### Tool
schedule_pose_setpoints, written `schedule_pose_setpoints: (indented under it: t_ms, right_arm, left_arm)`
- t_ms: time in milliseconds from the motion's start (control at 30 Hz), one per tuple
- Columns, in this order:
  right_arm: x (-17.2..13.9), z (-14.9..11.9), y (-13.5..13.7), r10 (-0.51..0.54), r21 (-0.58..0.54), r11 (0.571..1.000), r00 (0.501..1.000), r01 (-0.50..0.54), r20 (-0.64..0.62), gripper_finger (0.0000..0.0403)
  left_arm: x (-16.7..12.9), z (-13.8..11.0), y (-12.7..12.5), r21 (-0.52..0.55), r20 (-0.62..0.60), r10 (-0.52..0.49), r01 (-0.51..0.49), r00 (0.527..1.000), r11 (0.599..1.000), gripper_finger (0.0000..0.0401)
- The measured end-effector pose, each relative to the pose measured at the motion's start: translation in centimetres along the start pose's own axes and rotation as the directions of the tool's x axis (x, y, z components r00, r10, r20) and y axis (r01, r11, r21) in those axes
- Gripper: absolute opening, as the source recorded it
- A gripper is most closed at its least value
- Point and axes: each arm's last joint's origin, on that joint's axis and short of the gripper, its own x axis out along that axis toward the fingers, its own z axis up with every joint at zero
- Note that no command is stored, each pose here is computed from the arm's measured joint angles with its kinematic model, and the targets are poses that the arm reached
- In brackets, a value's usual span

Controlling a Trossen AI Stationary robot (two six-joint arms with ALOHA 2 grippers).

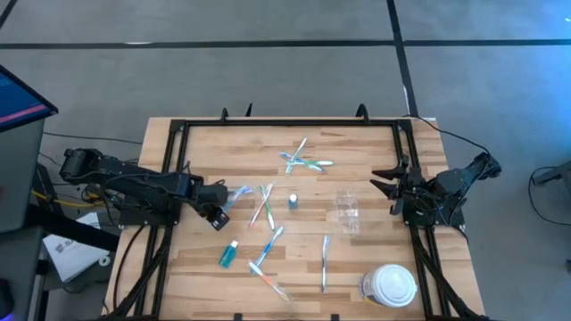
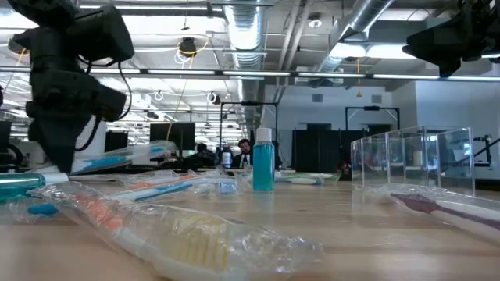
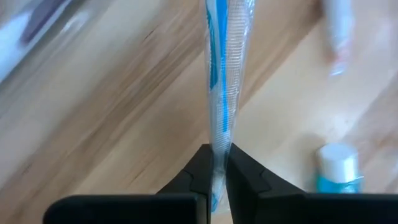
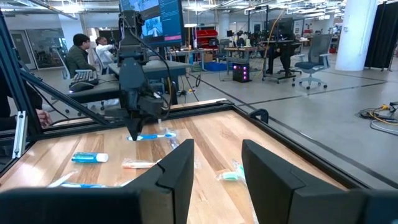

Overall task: Pick & Place toothbrushing station
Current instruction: Put the middle blue toothbrush into the transparent organizer

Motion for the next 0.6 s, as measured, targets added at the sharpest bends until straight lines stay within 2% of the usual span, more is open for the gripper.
schedule_pose_setpoints:
  t_ms: [200, 367, 500, 600]
  right_arm:
    - [0.0, 0.0, 0.0, 0.000, 0.037, 0.999, 1.000, 0.000, 0.000, 0.0127]
    - [0.0, 0.2, 0.0, -0.001, 0.094, 0.996, 1.000, -0.001, 0.014, 0.0127]
    - [0.4, 0.6, 0.4, -0.001, 0.123, 0.992, 0.999, -0.004, 0.038, 0.0127]
    - [0.7, 1.1, 0.8, 0.000, 0.121, 0.993, 0.998, -0.008, 0.068, 0.0127]
  left_arm:
    - [-0.1, 0.9, -1.0, 0.078, 0.101, -0.099, 0.091, 0.990, 0.993, 0.0016]
    - [-0.4, 1.9, -2.1, 0.175, 0.219, -0.201, 0.164, 0.955, 0.971, 0.0016]
    - [-1.1, 2.9, -3.3, 0.293, 0.342, -0.303, 0.205, 0.889, 0.934, 0.0016]
    - [-1.9, 3.8, -4.3, 0.383, 0.439, -0.396, 0.231, 0.806, 0.894, 0.0016]
